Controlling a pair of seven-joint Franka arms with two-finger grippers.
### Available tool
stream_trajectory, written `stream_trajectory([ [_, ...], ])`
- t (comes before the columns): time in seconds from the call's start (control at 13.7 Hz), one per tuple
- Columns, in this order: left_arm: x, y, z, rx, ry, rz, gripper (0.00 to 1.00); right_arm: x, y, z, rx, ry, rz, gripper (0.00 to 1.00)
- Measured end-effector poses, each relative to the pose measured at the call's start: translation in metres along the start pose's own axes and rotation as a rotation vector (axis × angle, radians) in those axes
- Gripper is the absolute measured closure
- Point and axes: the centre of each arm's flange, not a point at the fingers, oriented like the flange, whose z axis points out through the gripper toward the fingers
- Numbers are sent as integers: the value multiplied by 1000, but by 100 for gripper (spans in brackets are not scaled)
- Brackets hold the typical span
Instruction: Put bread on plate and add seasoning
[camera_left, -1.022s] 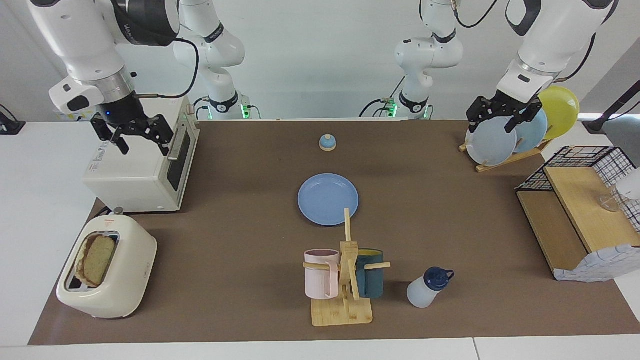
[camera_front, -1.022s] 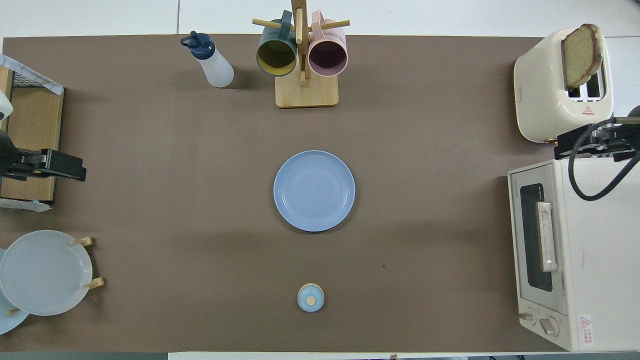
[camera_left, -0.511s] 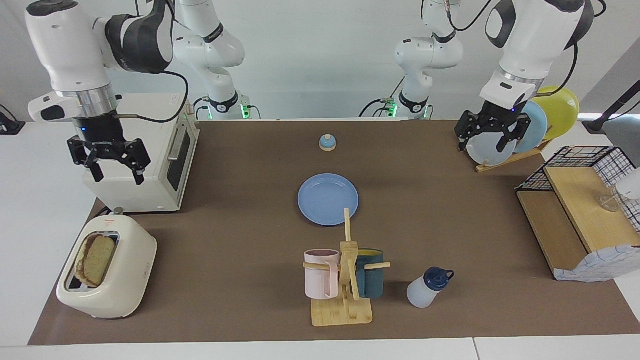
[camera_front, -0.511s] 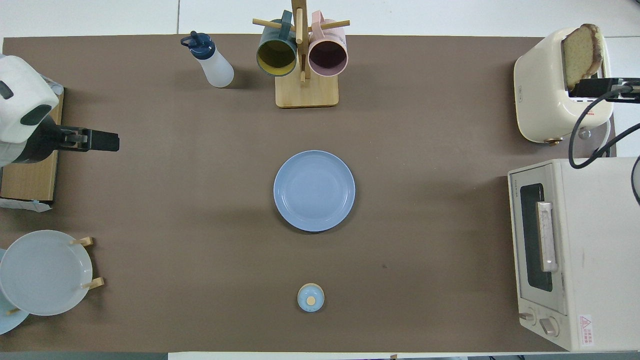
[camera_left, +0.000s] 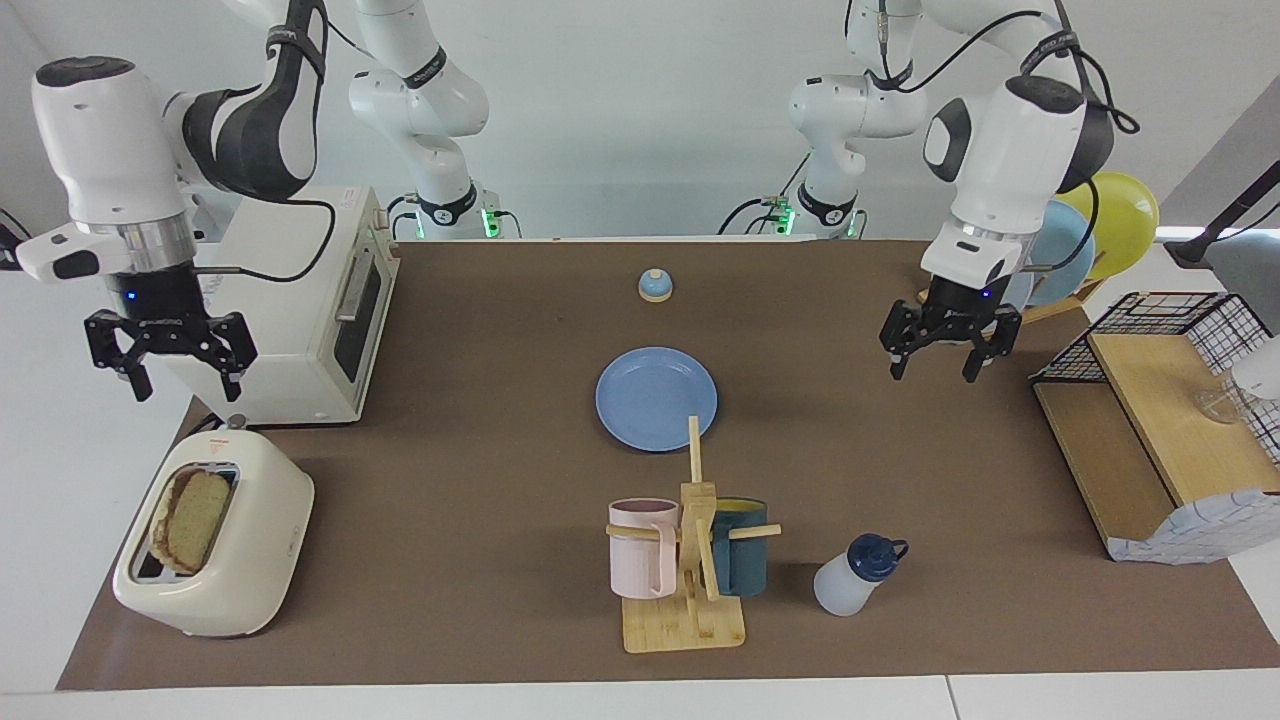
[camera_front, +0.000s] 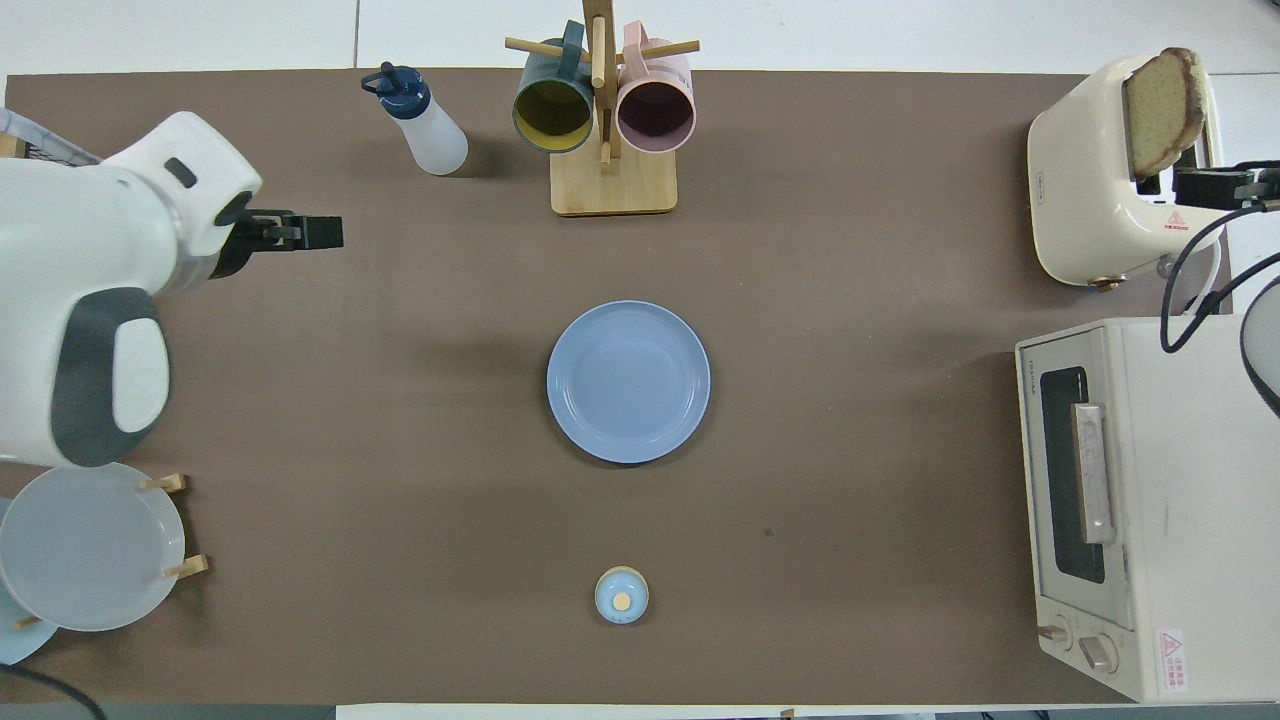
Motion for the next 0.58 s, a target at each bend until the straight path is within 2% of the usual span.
stream_trajectory([
  [0.22,5,25,80,-17,0,9,0,15,-1,46,-30,106,-12,0],
  [0.37,10,43,110,-1,-13,8,0,20,0,70,-11,144,44,0],
  [0.58,17,77,141,42,15,-40,0,28,5,69,29,174,135,3],
])
